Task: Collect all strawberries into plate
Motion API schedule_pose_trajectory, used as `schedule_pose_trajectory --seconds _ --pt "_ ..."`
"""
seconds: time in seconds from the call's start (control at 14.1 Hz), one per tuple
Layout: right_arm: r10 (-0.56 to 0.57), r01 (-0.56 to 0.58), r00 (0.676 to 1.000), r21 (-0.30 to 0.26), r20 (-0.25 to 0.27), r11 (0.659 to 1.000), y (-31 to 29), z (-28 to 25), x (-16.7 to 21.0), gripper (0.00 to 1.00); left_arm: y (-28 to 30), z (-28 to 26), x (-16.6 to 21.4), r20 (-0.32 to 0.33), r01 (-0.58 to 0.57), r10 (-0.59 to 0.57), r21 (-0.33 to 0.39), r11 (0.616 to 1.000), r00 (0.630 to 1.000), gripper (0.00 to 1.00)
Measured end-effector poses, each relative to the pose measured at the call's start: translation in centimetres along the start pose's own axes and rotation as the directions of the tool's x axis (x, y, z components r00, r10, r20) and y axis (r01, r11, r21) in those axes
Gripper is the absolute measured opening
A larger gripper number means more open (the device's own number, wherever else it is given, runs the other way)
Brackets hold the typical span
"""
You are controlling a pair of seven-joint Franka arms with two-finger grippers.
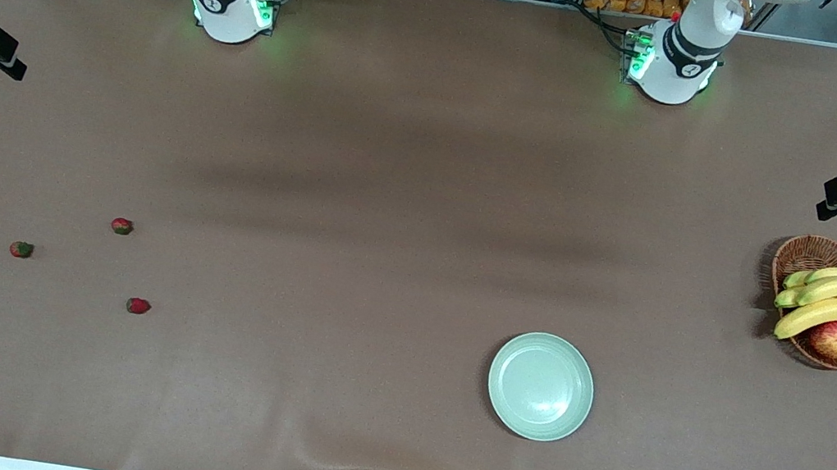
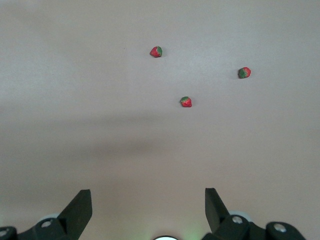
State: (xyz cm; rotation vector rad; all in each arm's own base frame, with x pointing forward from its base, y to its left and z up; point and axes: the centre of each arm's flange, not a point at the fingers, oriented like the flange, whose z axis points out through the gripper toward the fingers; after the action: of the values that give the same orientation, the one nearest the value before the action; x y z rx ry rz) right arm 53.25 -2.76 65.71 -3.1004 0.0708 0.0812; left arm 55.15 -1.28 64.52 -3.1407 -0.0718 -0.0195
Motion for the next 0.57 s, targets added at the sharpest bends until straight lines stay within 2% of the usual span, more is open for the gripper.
schedule_pose_trajectory --seconds 0.57 --pt "-0.002 0.002 1.0 0.0 0.002 1.0 -0.07 0.02 -0.02 1.0 0.03 0.49 0.19 0.009 0.0 0.0 0.001 1.0 1.0 1.0"
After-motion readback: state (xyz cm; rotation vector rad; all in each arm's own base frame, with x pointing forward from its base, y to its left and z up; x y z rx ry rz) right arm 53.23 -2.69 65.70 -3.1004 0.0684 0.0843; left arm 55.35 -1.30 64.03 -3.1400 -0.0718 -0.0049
